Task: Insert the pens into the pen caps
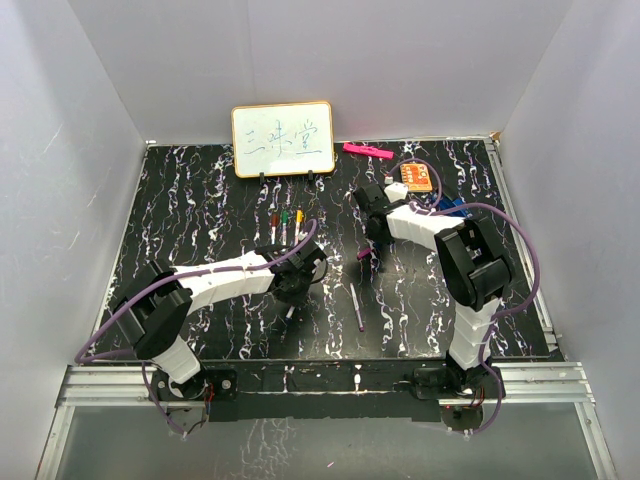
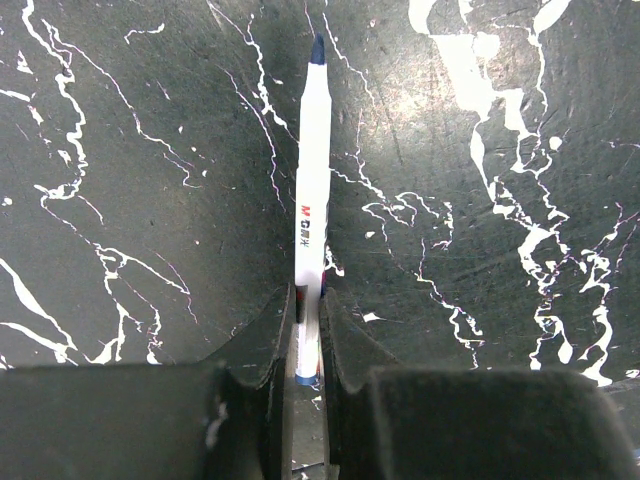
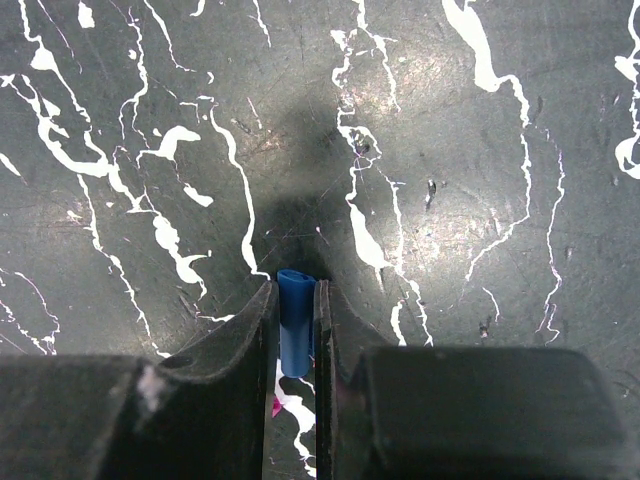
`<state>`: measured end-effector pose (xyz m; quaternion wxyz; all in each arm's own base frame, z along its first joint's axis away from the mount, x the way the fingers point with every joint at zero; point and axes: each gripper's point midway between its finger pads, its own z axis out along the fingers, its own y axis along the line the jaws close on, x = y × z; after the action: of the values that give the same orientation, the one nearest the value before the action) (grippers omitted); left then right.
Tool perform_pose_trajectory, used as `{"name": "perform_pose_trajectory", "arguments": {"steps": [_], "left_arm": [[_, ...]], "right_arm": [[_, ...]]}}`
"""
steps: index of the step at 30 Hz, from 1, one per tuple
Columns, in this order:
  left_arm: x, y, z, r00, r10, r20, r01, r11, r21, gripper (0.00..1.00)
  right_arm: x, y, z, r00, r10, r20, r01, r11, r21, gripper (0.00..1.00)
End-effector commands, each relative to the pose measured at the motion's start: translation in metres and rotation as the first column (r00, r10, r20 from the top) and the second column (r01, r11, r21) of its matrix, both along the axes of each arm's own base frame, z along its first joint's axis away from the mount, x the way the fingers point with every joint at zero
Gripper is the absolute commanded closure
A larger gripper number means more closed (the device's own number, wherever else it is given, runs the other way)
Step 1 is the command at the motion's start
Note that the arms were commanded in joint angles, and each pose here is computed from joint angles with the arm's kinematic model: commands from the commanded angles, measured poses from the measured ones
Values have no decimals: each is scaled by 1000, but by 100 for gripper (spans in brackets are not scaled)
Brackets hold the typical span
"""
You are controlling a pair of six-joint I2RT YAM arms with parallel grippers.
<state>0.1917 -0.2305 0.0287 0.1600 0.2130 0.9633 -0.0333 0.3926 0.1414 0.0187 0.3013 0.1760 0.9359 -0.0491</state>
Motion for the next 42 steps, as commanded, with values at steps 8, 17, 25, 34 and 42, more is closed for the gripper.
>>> {"name": "perform_pose_trajectory", "arguments": {"steps": [8,17,25,34,42], "left_arm": [[4,2,3,1000,8,11,-8,1000,10,100],[12,-9,15,998,3,57,0,999,-47,100],[26,-39,35,991,-20,133,47,978,-205,100],[23,-94,92,962,-60,267,205,803,-560,100],[12,-124,139,930,-57,364,327,582,-744,100]], "right_arm": [[-62,-17,-52,968,39,-249,-50,998,-38,100],[-18,1,30,992,125,23,-126,991,33,100],[-4,14,131,924,206,321,-249,964,99,100],[-31,40,210,693,223,685,-479,853,207,100],[-57,49,242,538,158,828,-596,766,241,100]]}}
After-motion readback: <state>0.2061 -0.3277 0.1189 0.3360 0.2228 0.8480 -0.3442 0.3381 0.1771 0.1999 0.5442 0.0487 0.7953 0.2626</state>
